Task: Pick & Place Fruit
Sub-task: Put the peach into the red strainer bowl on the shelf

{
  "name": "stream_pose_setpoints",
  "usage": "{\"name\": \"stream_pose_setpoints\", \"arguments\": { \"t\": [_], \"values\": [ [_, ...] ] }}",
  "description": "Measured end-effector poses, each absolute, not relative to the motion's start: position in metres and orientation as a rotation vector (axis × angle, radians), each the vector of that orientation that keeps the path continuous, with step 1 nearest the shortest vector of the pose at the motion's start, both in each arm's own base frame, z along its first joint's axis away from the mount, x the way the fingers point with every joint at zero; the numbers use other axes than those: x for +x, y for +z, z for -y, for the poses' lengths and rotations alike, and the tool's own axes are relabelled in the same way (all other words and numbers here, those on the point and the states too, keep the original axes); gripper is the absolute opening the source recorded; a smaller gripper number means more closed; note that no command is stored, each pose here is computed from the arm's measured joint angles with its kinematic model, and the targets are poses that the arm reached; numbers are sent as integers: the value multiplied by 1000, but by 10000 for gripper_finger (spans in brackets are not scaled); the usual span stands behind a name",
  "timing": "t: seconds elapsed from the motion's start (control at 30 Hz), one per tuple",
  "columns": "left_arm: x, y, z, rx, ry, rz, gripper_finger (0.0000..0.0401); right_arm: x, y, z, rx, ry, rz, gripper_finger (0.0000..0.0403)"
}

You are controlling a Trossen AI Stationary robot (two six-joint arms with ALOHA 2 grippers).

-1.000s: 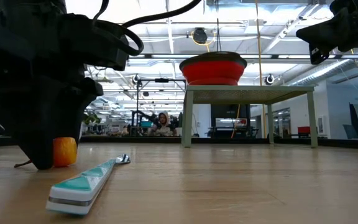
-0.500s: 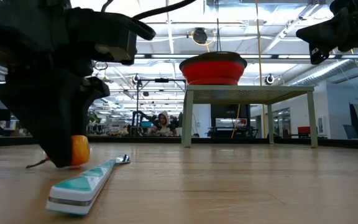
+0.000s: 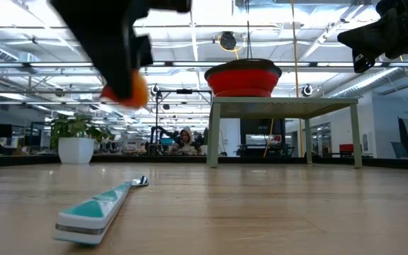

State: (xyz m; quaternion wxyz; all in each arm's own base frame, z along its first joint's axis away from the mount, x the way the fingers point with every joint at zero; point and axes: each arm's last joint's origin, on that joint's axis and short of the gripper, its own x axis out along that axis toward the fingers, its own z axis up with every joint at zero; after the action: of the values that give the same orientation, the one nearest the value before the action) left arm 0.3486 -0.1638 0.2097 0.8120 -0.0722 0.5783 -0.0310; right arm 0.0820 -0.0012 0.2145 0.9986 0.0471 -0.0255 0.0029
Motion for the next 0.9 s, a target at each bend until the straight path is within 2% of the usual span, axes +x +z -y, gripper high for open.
{"name": "stream_pose_setpoints", "arguments": {
  "t": [0.23,0.43,0.67,0.9],
  "values": [
    [372,254,153,-200,-41,-1097,77,82,214,1,92,6,50,0],
    [386,286,140,-124,11,-956,80,82,215,1,92,8,51,0],
    [397,321,122,83,109,-808,81,82,214,1,91,8,50,0],
    [405,348,100,422,253,-706,79,82,214,1,91,8,50,0]
  ]
}}
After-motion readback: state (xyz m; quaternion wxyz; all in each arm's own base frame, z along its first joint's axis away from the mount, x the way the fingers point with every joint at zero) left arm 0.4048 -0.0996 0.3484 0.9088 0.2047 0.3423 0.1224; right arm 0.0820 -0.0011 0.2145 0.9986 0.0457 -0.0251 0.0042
